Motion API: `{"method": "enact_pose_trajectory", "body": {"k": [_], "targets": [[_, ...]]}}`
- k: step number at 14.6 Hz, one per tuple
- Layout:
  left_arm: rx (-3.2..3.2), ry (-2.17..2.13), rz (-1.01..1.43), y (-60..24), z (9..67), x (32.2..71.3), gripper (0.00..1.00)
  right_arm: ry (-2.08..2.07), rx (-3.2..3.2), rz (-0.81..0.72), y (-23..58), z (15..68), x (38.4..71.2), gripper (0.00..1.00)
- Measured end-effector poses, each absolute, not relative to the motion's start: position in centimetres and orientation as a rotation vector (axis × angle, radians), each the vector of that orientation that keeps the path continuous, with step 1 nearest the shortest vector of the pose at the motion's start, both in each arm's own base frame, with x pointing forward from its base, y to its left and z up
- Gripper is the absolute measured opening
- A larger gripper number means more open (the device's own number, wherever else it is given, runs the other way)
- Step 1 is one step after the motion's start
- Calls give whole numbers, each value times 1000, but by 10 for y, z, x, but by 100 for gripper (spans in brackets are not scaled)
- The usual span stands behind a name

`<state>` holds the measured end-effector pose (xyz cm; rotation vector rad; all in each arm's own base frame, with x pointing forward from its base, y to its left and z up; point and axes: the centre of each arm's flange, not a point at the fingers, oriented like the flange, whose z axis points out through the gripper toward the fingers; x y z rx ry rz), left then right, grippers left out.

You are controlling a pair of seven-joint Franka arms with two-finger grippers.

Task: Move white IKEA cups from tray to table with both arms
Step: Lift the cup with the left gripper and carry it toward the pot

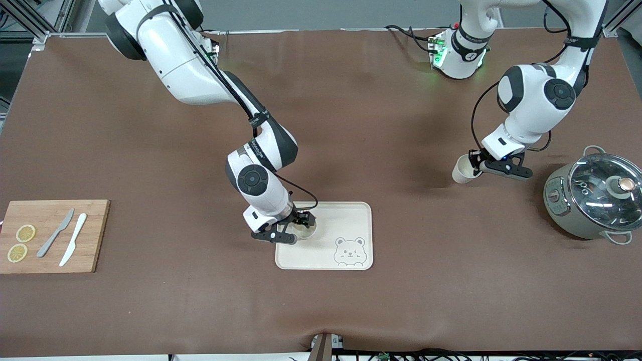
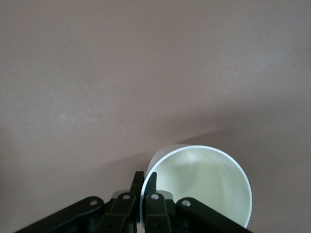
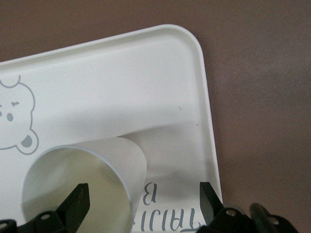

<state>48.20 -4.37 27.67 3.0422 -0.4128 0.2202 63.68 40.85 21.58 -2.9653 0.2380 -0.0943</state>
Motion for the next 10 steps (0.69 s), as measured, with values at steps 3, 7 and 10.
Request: {"method": "enact_pose_trajectory", "body": {"k": [3, 7, 10], "targets": [[3048, -411, 227, -41, 260, 484, 5, 239, -2964, -98, 408, 217, 638, 100], [3037, -396, 230, -36, 236, 484, 5, 240, -2964, -102, 408, 218, 639, 69], [3022, -365, 215, -33, 226, 483, 5, 241, -2964, -102, 408, 218, 639, 62]]}}
